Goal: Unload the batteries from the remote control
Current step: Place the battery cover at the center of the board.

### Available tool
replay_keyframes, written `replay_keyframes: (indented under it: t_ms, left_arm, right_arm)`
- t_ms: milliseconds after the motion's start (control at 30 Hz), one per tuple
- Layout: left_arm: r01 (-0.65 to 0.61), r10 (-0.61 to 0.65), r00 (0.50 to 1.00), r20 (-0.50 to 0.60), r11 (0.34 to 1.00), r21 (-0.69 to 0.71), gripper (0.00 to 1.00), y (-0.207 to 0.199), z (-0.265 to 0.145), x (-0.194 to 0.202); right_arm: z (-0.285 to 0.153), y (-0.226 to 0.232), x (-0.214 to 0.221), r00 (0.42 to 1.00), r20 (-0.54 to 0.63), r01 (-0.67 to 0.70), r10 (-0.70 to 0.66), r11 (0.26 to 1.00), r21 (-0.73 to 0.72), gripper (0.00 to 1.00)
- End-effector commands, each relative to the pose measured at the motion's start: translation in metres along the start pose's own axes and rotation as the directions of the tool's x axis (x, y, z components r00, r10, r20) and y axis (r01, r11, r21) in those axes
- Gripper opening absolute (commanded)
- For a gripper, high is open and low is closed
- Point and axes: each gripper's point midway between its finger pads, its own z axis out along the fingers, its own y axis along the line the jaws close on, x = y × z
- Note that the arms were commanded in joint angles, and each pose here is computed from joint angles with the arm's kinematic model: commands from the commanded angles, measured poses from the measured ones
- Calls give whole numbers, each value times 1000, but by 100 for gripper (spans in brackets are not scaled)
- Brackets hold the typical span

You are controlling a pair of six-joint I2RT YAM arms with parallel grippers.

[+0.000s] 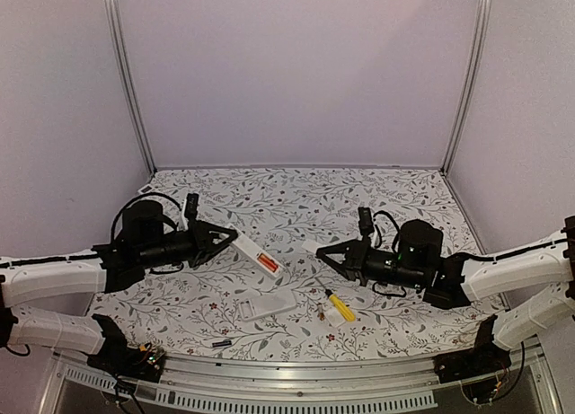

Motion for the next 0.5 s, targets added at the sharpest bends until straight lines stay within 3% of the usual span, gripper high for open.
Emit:
replay_keyframes:
  t_ms: [0, 467]
  left_arm:
    - [48, -52, 997, -54, 996, -74, 0, 44, -7, 13]
    - [-5, -1, 998, -65, 996, -86, 0, 52, -22, 16]
  right_arm:
    - [-9, -31, -19, 999, 21, 37, -39, 995, 89, 0]
    - [16, -121, -29, 993, -83, 109, -88, 949, 296, 1]
